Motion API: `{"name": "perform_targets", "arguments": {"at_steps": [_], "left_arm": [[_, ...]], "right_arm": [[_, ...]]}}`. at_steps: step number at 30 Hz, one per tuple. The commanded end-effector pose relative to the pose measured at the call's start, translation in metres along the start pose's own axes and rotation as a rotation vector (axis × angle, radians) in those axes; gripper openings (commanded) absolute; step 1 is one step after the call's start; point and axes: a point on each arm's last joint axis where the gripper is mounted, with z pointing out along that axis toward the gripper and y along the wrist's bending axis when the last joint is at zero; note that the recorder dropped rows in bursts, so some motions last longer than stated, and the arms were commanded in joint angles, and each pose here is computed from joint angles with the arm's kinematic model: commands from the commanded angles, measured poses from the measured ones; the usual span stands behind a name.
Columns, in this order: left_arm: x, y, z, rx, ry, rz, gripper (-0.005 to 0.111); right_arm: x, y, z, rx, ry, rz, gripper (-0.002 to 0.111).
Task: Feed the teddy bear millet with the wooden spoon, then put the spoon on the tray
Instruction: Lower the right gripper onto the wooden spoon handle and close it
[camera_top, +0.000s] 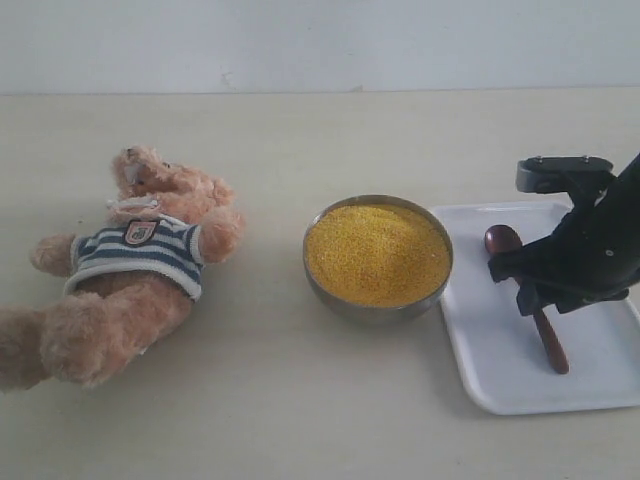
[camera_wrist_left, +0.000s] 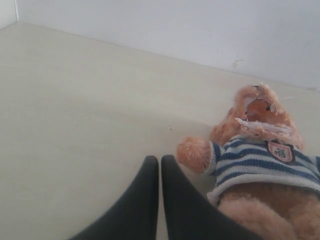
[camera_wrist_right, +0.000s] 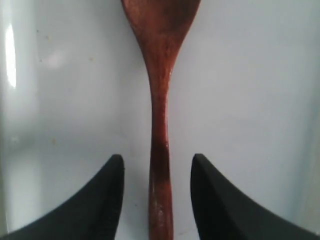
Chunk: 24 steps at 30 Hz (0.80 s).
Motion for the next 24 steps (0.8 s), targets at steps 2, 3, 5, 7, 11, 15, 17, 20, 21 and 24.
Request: {"name": "perform_targets", "arguments": {"at_steps": [2, 3, 5, 7, 11, 15, 17, 20, 21, 24], "left_arm": [[-0.002, 0.0, -0.001, 0.0, -0.015, 0.005, 0.004], [-0.002, 0.0, -0.001, 0.0, -0.015, 0.005, 0.004], [-0.002, 0.0, -0.001, 0.0, -0.015, 0.005, 0.004], [-0.002, 0.0, -0.001, 0.0, -0.015, 0.005, 0.004], [-0.002, 0.0, -0.001, 0.0, -0.015, 0.005, 0.004], [-0.002, 0.0, -0.001, 0.0, -0.015, 0.005, 0.004], [-0.002, 0.0, -0.001, 0.0, -0.015, 0.005, 0.004], [-0.002, 0.0, -0.001, 0.0, -0.015, 0.005, 0.004], [-0.002, 0.0, -0.001, 0.0, -0.015, 0.005, 0.004], [-0.002, 0.0, -0.001, 0.0, -0.015, 0.005, 0.004]], "right_arm": [[-0.006, 0.0, 0.0, -0.007, -0.057, 0.004, 0.04], [-0.007, 0.0, 0.001, -0.007, -0.059, 0.005, 0.04], [-0.007, -0.001, 0.004, -0.005, -0.053, 0.002, 0.04], [-0.007, -0.001, 0.008, -0.003, -0.044, 0.003, 0.04], [-0.005, -0.002, 0.015, -0.003, -0.015, 0.01, 0.04], [-0.004, -0.003, 0.018, -0.003, 0.001, 0.012, 0.04], [-0.003, -0.003, 0.02, -0.003, 0.008, 0.013, 0.04], [-0.003, -0.003, 0.023, -0.003, 0.018, 0.019, 0.04], [-0.002, -0.003, 0.023, -0.002, 0.024, 0.02, 0.038], [-0.001, -0.003, 0.024, -0.002, 0.039, 0.017, 0.029]]}}
